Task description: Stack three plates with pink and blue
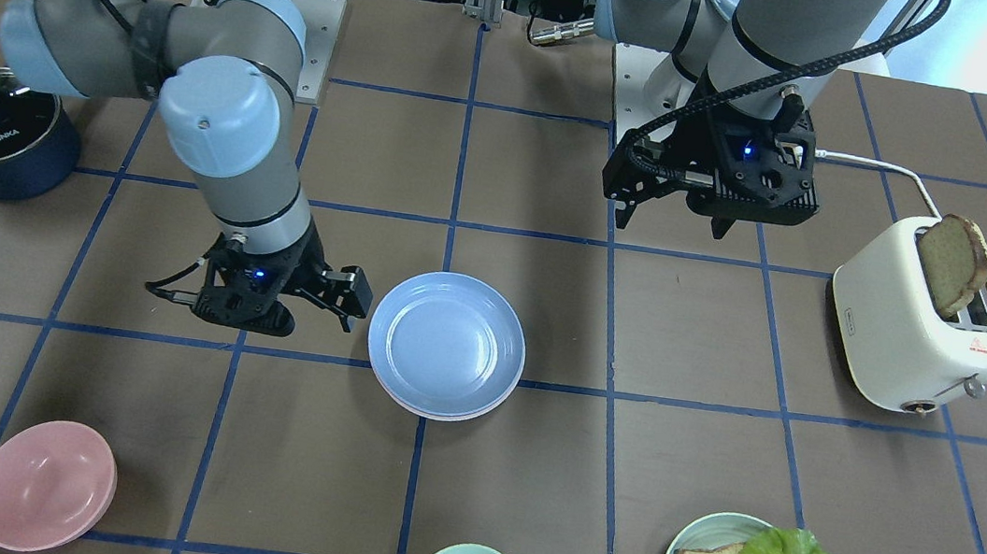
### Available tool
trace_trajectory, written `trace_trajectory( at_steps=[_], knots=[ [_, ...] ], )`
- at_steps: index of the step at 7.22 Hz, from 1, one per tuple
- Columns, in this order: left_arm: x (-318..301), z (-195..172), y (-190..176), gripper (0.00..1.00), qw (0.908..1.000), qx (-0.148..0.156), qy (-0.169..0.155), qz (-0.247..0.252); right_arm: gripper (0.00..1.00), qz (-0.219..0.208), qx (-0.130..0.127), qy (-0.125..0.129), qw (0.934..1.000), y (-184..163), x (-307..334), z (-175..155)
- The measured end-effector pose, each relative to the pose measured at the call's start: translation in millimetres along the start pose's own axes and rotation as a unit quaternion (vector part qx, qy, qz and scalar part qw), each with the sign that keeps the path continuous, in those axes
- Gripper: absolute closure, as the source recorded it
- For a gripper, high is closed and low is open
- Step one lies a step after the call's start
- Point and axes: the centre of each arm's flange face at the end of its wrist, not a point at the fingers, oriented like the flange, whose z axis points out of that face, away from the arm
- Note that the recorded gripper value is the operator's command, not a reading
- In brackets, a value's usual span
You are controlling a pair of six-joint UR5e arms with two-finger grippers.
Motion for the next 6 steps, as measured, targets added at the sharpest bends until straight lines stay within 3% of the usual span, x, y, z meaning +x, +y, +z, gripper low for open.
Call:
trace_trajectory(
  at_steps=[3,4,6],
  knots=[
    [-1,-1,0,0.00,1.0000,0.001,0.001,-0.004,0.00,-0.083,-0.039,0.005,0.9957,-29,70,-106],
    [-1,-1,0,0.00,1.0000,0.001,0.001,-0.003,0.00,-0.094,-0.047,0.004,0.9944,-19,74,-140],
    [-1,-2,0,0.00,1.0000,0.002,0.000,0.001,0.00,-0.102,-0.041,0.030,0.9935,8,77,-190]
  ],
)
